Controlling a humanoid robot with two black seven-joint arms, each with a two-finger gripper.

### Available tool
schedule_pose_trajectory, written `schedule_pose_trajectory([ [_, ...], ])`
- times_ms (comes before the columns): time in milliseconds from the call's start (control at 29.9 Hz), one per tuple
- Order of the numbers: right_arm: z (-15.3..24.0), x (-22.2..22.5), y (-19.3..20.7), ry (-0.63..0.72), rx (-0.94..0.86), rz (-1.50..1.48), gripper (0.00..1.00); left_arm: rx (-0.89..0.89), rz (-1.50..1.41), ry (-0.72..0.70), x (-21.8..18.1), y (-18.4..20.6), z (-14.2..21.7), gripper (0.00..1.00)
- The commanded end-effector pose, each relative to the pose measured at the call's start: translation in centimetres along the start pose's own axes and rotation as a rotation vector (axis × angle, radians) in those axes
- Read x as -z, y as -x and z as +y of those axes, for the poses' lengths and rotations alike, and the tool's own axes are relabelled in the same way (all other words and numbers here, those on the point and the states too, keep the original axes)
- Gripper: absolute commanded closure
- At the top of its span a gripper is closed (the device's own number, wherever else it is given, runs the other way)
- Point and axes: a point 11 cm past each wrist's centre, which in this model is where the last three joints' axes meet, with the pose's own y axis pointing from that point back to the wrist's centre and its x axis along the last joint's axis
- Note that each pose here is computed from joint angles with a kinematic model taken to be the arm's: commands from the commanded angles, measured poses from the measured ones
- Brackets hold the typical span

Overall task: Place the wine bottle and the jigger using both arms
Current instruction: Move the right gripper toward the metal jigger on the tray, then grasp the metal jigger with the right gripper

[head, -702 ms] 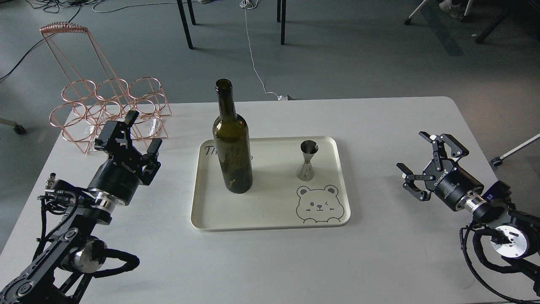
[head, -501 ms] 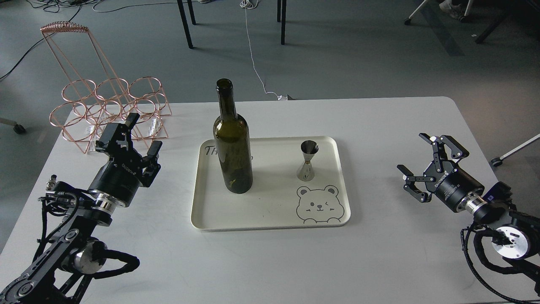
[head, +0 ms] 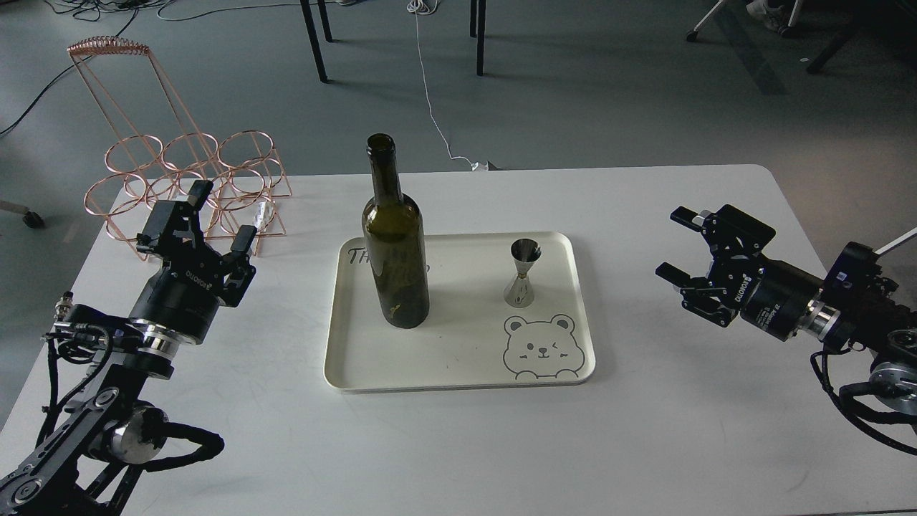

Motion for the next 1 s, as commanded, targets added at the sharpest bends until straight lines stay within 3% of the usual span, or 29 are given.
schedule_pose_trajectory([
  [0, -0.7, 0.1, 2.0, 0.045, 0.06, 0.371, 0.02, 0.003, -0.002, 0.03, -0.4, 0.0, -0.1, 0.02],
  [134, -1.5, -1.3, 3.1, 0.059, 0.072, 0.666, 0.02, 0.004, -0.001, 0.031, -0.4, 0.1, -0.1, 0.02],
  [368, -4.0, -3.3, 3.2, -0.021, -0.086, 1.082, 0.02, 0.005, 0.016, 0.034, -0.2, 0.6, -0.1, 0.02],
  [969, -11.2, -6.0, 6.5, -0.054, 0.027, 1.313, 0.04, 0.007, 0.03, 0.042, 0.0, 1.1, -0.3, 0.02],
])
